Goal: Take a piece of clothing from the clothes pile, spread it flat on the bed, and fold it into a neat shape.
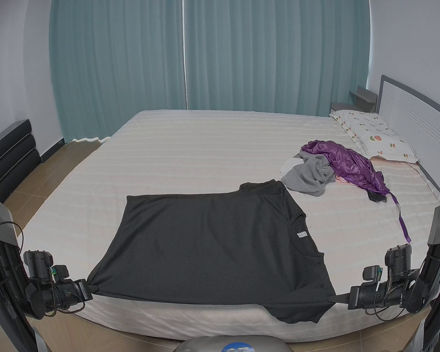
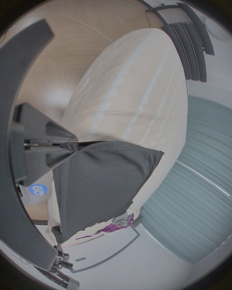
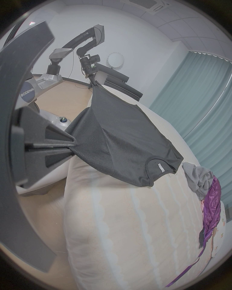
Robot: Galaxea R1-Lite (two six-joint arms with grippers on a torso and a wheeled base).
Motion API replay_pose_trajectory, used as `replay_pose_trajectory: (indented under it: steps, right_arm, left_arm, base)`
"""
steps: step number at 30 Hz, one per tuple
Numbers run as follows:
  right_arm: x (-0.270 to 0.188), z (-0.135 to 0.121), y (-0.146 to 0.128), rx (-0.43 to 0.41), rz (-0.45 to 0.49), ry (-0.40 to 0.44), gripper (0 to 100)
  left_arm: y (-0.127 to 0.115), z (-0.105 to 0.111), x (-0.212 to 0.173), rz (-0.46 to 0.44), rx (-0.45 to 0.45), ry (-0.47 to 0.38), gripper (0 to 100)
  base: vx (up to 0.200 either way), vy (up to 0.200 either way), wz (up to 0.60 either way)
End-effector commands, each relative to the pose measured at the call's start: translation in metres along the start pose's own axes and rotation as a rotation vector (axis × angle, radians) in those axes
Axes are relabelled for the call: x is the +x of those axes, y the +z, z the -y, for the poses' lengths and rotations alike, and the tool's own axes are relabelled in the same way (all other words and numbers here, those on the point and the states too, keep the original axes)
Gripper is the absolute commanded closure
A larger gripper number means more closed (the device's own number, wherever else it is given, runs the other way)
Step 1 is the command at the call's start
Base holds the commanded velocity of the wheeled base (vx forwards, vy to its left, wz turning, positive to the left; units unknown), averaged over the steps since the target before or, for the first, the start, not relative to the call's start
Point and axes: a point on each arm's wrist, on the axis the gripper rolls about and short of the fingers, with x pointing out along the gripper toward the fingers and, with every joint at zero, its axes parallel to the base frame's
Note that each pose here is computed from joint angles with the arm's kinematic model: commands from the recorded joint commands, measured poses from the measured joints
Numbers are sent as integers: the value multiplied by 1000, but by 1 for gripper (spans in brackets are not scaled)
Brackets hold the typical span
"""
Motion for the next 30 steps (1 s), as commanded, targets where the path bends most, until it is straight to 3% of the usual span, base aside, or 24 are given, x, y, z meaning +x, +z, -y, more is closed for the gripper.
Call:
replay_pose_trajectory:
  steps: [1, 20, 27, 30]
  right_arm:
    - [-7, -3, -4, -1, -7, -4, 100]
    - [-29, -15, -20, -101, -101, -29, 100]
    - [-31, -16, -19, -109, -106, -32, 100]
    - [-29, -16, -9, -121, -64, -27, 100]
  left_arm:
    - [-1, 4, -11, 0, 33, 3, 100]
    - [-10, 4, -27, -78, 120, 73, 100]
    - [-10, 7, -33, -88, 158, 72, 100]
    - [-2, 8, -29, -57, 152, 69, 100]
  base:
    - [0, 0, 0]
    - [0, 0, 0]
    - [0, 0, 0]
    - [0, 0, 0]
